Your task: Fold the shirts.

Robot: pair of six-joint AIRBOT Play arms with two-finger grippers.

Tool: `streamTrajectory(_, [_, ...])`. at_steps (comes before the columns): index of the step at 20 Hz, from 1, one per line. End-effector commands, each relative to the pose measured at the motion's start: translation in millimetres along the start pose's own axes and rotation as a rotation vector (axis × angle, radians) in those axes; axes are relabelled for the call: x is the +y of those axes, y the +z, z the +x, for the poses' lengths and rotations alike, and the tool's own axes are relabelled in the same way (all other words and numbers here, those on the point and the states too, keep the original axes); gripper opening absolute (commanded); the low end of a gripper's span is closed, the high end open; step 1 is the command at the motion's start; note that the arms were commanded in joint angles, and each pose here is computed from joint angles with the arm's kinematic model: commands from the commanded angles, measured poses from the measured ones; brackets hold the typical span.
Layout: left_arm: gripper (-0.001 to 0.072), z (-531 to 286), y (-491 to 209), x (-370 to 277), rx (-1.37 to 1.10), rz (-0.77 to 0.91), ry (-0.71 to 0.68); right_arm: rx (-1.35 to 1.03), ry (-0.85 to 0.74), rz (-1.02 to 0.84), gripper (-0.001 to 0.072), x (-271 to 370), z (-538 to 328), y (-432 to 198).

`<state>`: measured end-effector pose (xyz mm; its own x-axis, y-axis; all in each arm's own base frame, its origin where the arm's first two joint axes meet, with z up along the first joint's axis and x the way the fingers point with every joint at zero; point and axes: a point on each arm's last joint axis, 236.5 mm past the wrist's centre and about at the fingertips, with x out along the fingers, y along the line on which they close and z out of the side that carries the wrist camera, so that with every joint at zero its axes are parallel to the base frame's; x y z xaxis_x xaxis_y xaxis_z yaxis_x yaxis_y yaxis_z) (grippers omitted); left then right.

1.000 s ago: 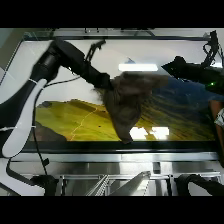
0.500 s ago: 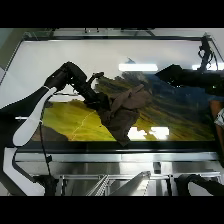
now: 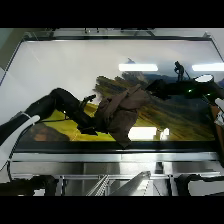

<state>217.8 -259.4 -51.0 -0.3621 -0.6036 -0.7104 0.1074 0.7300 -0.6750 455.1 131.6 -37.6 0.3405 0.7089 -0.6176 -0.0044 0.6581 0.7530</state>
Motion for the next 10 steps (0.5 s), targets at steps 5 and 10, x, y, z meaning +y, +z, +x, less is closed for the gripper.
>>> streamTrajectory(5, [0.0694, 65.1, 38.0, 4.2, -0.118, 0.011, 0.095, 0.086, -0.011, 0.054, 0.0565, -36.2, 43.7, -9.0])
streamTrajectory(10, [0.0693, 73.6, 82.0, -3.2, -0.13, 0.022, 0.08, 0.12, 0.007, 0.036, 0.0529, -22.3, 53.3, -19.7])
